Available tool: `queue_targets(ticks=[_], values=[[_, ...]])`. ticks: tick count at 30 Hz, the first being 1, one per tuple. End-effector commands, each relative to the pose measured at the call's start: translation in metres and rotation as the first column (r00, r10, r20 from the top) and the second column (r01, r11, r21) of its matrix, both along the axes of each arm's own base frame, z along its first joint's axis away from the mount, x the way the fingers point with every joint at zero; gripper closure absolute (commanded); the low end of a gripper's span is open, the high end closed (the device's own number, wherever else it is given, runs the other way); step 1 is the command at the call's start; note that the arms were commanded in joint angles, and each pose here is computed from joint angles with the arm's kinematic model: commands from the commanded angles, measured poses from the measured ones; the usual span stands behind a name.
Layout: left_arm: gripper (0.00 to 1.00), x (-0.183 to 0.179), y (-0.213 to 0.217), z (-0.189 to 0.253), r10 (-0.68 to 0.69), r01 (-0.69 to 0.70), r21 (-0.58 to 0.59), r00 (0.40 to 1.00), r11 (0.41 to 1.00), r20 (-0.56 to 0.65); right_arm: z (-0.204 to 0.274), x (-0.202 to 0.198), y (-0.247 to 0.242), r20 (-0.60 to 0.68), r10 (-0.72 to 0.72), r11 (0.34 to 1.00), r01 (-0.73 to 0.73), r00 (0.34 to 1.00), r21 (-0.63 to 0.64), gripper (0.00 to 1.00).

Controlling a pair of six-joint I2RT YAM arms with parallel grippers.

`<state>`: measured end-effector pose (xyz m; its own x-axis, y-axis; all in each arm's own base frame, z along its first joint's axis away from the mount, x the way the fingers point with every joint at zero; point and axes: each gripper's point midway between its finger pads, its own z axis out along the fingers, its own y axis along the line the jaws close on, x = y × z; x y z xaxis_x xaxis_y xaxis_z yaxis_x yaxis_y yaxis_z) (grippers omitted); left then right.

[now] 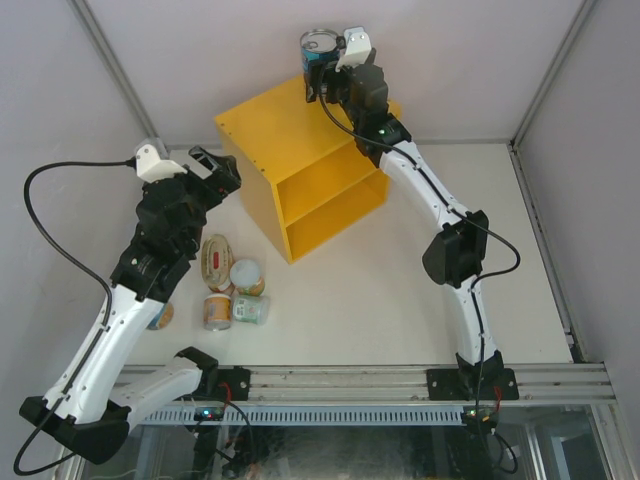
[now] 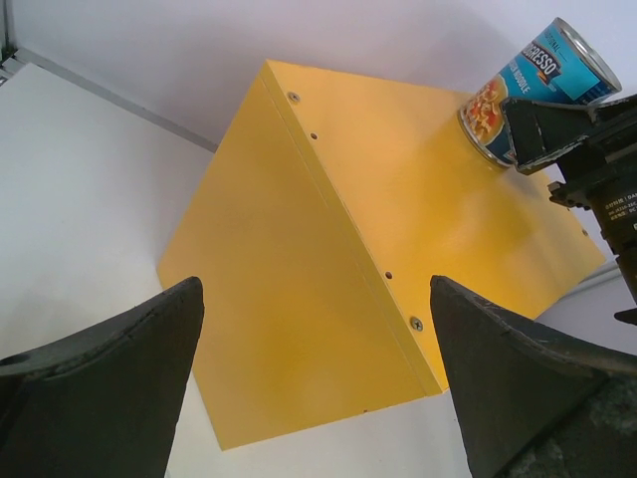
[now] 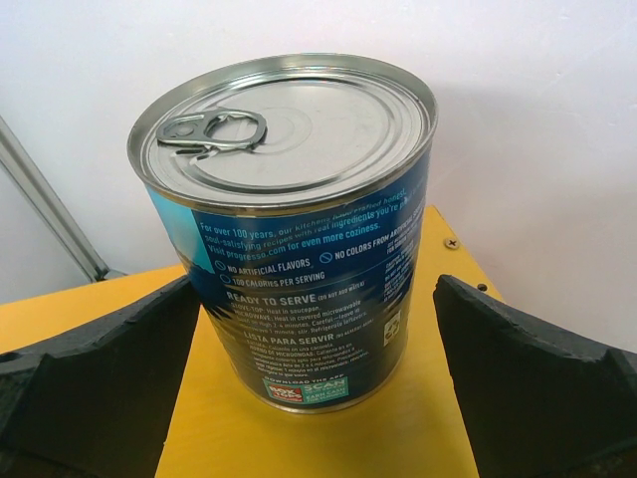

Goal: Place and organize the canned foods onto the counter
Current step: Move the canned food to the counter.

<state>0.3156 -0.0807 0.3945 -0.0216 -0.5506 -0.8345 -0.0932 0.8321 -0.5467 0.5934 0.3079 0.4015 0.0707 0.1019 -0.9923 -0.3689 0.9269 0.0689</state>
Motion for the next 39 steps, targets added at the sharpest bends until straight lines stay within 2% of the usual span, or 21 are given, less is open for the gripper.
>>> queue_targets(ticks=[1, 11, 24, 32, 39], values=[[0.02, 0.0, 0.003, 0.004, 0.014, -0.014, -0.027, 1.0, 1.0, 0.02, 0.026, 0.0, -0.014, 0.051, -0.027, 1.0, 0.027, 0.998, 0.015, 0.0], [0.02, -0.007, 0.007, 0.011, 0.018, -0.018, -0.02, 0.999, 1.0, 0.027, 0.033, -0.041, -0.013, 0.029, -0.023, 1.0, 0.022, 0.999, 0.016, 0.0], [0.01, -0.021, 0.026, -0.01, 0.101, -0.103, -0.019, 0.991, 0.995, -0.085, 0.046, -0.149, -0.027, -0.038, -0.013, 0.999, 0.015, 0.999, 0.041, 0.0], [0.0, -0.042, 0.065, -0.047, 0.302, -0.32, -0.052, 0.927, 0.946, -0.223, 0.034, -0.229, -0.026, -0.126, 0.012, 0.998, -0.004, 0.992, 0.061, 0.0], [0.0, -0.074, 0.101, -0.104, 0.417, -0.507, -0.135, 0.81, 0.851, -0.411, 0.009, -0.288, -0.027, -0.248, 0.024, 0.994, 0.004, 0.968, 0.113, 0.0]])
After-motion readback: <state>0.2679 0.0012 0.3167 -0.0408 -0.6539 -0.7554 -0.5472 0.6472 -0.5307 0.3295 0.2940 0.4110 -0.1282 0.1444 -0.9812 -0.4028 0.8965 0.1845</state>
